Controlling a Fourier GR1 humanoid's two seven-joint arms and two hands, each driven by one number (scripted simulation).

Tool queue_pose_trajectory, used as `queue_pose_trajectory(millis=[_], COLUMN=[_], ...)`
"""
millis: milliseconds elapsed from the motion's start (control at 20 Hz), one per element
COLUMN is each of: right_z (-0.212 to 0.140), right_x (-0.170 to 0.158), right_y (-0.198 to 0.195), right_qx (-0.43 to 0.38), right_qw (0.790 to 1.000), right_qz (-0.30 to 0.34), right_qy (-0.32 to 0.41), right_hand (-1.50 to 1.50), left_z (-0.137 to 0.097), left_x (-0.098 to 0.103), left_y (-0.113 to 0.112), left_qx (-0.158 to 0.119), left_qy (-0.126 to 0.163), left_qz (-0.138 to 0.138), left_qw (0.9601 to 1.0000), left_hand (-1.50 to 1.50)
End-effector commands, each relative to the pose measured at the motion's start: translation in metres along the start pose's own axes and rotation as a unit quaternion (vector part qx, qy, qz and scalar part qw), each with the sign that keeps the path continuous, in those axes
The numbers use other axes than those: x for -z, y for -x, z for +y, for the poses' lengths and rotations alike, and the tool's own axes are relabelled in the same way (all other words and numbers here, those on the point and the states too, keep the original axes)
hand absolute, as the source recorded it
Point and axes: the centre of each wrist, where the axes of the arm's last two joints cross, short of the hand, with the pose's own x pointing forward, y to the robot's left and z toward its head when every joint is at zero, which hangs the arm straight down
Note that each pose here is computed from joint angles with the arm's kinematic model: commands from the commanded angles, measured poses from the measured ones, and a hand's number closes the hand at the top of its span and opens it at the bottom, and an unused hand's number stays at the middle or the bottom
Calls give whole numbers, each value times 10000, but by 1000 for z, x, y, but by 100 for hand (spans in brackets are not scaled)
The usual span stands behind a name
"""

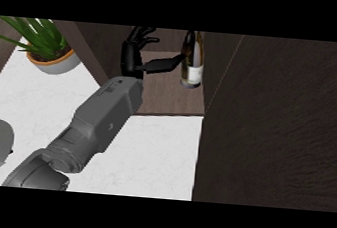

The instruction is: Pick up the wine, place it into the cabinet and close the cabinet

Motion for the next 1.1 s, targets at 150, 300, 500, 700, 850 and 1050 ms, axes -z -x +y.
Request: queue_pose_trajectory(millis=[150,300,500,700,850,1050], right_z=[3,12,-4,0,4,1], right_x=[-3,-8,-7,-7,-4,-9], right_y=[-17,-15,-16,-9,-7,-16], right_qx=[45,78,-25,-22,72,62], right_qw=[9996,9997,9996,9997,9996,9996], right_qz=[-262,-212,-253,-224,-209,-217], right_qy=[-64,-105,-111,-101,-177,-190], right_hand=[-150,-150,-150,-150,-150,-150], left_z=[15,30,32,27,26,19], left_x=[-3,-18,-5,-6,-7,-6], left_y=[11,32,21,19,20,16], left_qx=[442,590,744,537,457,354], left_qy=[-17,47,-187,-337,-240,-191], left_qz=[197,70,77,-58,-139,-127], left_qw=[9988,9982,9970,9980,9986,9991], left_hand=[-150,-150,-150,-150,-150,-150])
